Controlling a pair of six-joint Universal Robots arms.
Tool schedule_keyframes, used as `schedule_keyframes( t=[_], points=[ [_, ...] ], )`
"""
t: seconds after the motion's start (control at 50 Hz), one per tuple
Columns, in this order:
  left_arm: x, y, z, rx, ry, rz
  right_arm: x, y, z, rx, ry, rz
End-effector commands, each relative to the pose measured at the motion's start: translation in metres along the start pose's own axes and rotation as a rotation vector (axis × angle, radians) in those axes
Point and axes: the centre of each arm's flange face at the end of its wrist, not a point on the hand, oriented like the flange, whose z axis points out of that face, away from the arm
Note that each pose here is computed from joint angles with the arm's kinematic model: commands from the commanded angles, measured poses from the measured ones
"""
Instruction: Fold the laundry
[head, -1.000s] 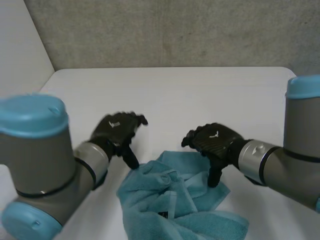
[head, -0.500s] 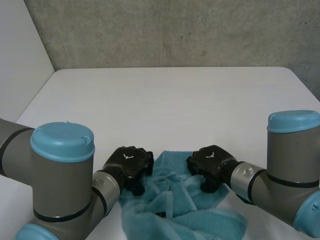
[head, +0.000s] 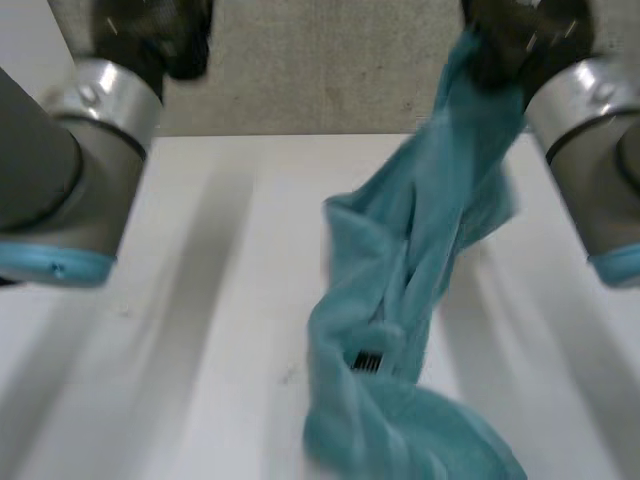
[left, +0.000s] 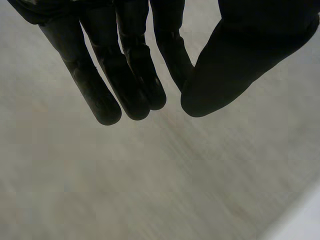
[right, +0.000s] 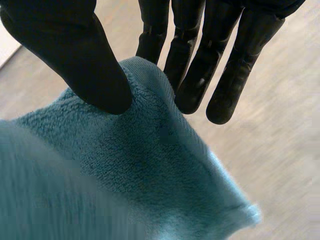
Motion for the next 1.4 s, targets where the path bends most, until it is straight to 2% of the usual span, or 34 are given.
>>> schedule_keyframes(
  t=[0.02,0.12,0.3,0.54,0.56,0.6,0.64,0.66,0.68,0.76,0.84,0.96,1.22,1.34,1.4],
  points=[
    [-0.002,-0.001,-0.007,0.047,-0.018,-0.010,0.008,-0.029,-0.006,0.113,0.041,0.025],
    [0.011,0.031,-0.031,-0.080,0.028,-0.052,0.000,-0.024,-0.012,0.074,0.001,0.021],
    [0.055,0.055,-0.080,-0.296,0.152,-0.343,0.004,-0.048,-0.006,0.137,0.010,0.021],
    [0.081,0.105,-0.076,-0.463,0.178,-0.575,-0.006,-0.079,-0.035,0.189,-0.066,0.048],
    [0.083,0.109,-0.076,-0.481,0.181,-0.602,-0.005,-0.082,-0.037,0.196,-0.064,0.047],
    [0.092,0.124,-0.076,-0.553,0.191,-0.718,-0.004,-0.092,-0.044,0.217,-0.065,0.049],
    [0.097,0.132,-0.075,-0.586,0.187,-0.782,-0.003,-0.097,-0.048,0.230,-0.065,0.052],
    [0.097,0.132,-0.075,-0.586,0.187,-0.783,-0.003,-0.101,-0.050,0.240,-0.064,0.053],
    [0.103,0.141,-0.075,-0.632,0.182,-0.870,-0.002,-0.107,-0.054,0.253,-0.066,0.056],
    [0.114,0.154,-0.077,-0.696,0.202,-0.977,0.002,-0.119,-0.063,0.283,-0.061,0.084],
    [0.123,0.167,-0.083,-0.747,0.231,-1.013,0.004,-0.124,-0.066,0.294,-0.060,0.106],
    [0.139,0.178,-0.090,-0.777,0.255,-1.013,0.004,-0.123,-0.070,0.277,-0.068,0.116],
    [0.148,0.180,-0.088,-0.751,0.271,-1.037,0.008,-0.119,-0.075,0.249,-0.063,0.167],
    [0.146,0.172,-0.085,-0.725,0.265,-1.022,0.008,-0.118,-0.074,0.245,-0.059,0.167],
    [0.125,0.159,-0.070,-0.648,0.194,-0.966,0.009,-0.117,-0.073,0.242,-0.056,0.166]
  ],
)
